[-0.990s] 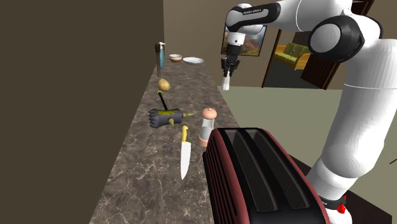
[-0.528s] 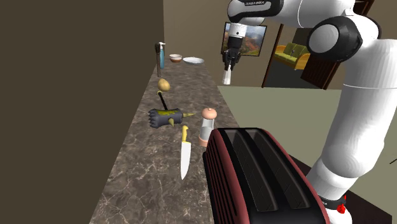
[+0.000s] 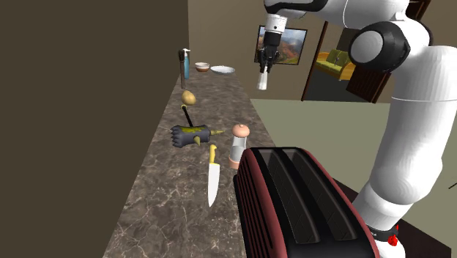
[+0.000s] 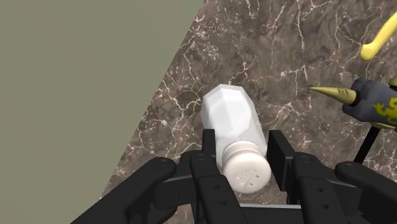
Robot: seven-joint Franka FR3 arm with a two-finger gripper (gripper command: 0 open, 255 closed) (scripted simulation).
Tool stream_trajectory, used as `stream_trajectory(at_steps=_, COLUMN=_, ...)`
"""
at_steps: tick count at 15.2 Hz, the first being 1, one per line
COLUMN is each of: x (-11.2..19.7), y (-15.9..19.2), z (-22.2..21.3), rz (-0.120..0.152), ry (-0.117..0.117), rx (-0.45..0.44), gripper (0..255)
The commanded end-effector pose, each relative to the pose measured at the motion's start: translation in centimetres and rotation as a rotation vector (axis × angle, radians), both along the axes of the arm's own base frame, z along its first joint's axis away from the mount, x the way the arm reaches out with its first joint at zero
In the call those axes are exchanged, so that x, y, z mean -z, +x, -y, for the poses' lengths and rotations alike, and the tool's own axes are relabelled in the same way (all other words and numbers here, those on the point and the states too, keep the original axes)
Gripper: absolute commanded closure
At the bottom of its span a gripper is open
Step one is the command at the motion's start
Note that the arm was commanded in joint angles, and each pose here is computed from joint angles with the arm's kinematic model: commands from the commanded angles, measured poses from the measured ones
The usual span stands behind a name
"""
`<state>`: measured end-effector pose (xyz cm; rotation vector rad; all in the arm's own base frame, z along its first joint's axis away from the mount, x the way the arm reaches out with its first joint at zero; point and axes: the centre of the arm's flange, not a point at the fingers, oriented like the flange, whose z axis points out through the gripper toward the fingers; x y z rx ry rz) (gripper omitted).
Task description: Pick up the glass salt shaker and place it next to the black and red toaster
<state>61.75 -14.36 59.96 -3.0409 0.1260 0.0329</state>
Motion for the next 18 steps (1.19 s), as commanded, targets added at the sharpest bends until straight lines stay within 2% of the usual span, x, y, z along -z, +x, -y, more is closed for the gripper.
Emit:
stream_trajectory(at_steps=1, x=-1.2, y=0.0, z=0.0, rz=0.0, ry=0.0, rx=0.0, gripper=255)
stream_trajectory(at_steps=11, x=-6.0, y=0.0, z=0.0, rz=0.0, ry=0.0, rx=0.0, gripper=255)
stream_trajectory(at_steps=18, x=-6.0, y=-3.8, z=-8.5, rz=0.0, ry=0.0, rx=0.0, gripper=255)
